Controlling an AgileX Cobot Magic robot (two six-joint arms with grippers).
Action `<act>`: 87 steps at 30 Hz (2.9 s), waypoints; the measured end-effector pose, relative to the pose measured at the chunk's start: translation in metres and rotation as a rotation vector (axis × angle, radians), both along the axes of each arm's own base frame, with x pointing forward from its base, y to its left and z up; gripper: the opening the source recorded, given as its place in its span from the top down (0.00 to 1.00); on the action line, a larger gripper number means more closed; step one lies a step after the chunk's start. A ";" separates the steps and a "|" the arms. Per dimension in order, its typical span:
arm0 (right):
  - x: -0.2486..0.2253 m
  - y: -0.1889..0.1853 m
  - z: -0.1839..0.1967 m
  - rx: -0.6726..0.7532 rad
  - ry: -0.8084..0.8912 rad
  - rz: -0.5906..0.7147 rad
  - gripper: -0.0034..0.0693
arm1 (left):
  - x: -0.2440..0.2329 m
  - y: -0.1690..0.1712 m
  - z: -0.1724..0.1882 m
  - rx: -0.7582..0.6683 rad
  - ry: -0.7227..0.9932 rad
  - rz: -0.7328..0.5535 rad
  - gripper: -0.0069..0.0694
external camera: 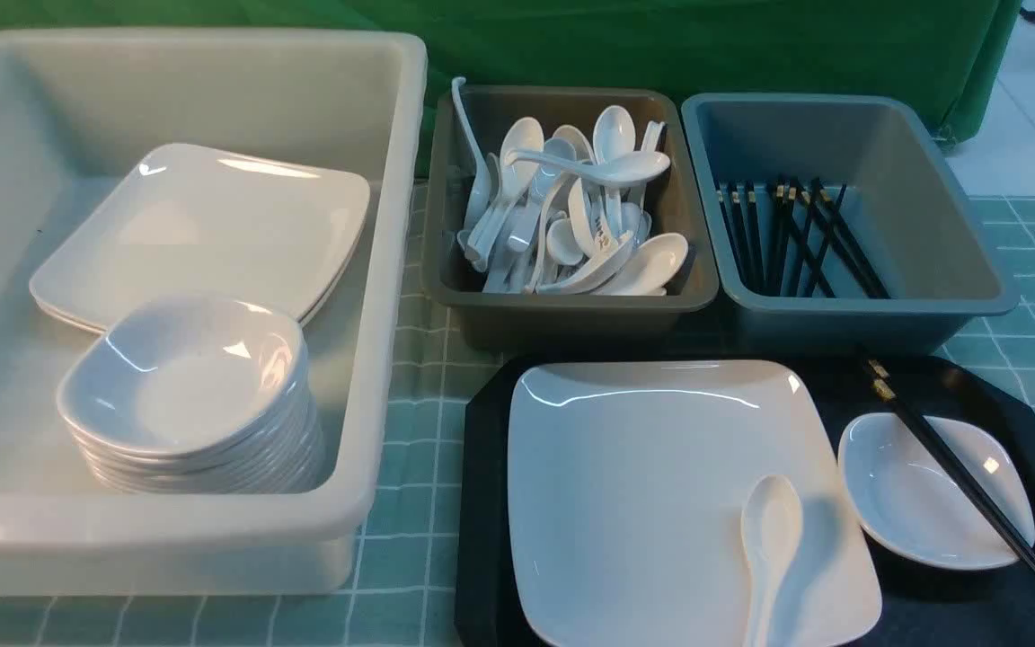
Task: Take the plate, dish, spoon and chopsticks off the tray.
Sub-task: Use the right arm to grab a pair of chopsticks from the plate
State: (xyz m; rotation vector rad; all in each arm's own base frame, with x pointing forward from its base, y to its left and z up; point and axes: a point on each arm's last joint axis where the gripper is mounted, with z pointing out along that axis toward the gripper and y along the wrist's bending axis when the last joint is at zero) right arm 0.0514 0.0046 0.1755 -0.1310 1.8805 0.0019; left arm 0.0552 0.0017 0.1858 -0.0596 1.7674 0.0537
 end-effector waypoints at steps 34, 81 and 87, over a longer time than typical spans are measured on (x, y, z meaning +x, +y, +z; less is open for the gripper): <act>0.000 0.000 0.000 0.000 0.000 0.000 0.62 | -0.002 0.005 0.061 -0.581 -0.387 0.073 0.89; 0.118 0.052 0.115 -0.056 0.604 0.270 0.76 | 0.094 -0.102 0.155 -0.062 0.329 -0.801 0.89; 0.196 0.048 0.087 -0.173 0.909 0.220 0.71 | 0.074 -0.096 0.165 -0.048 0.298 -0.845 0.89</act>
